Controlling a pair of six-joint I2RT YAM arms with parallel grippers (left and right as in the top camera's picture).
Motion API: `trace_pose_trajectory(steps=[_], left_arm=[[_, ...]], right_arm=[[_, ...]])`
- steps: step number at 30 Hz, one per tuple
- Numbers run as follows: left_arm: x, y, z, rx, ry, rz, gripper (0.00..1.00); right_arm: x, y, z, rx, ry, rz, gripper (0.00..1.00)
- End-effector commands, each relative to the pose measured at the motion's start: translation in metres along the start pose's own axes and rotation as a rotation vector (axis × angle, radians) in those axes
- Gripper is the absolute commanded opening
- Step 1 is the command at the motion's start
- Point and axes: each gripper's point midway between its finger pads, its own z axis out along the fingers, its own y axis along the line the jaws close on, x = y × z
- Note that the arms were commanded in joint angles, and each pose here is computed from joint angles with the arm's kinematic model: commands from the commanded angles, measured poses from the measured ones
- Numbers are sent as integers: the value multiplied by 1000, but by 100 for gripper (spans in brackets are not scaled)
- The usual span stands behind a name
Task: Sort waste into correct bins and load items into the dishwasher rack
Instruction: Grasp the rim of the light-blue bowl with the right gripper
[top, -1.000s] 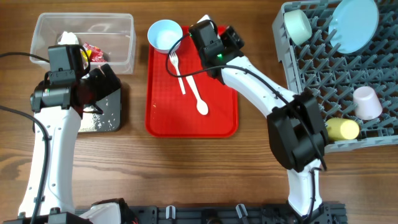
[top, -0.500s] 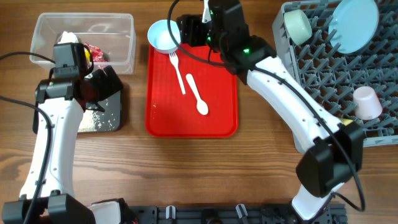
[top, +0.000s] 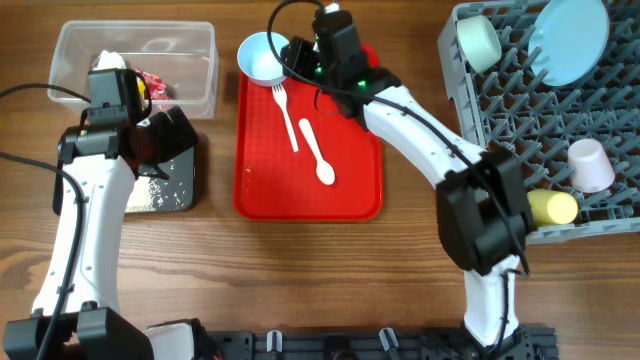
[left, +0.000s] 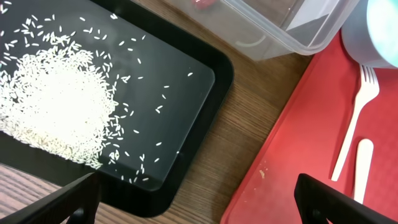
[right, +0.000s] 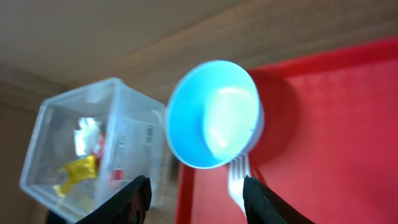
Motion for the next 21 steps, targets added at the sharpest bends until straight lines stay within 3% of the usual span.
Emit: trace_pose_trajectory(steps=[1, 11, 21], left_arm=[[0, 1, 1, -6, 11, -16, 100], [6, 4, 1, -17, 35, -16, 100], [5, 4, 1, -15, 31, -16, 100]], right_arm=[[16, -17, 24, 14, 30, 33, 52], [38, -34, 68, 2, -2, 84, 52], [18, -32, 76, 6, -91, 60, 52]])
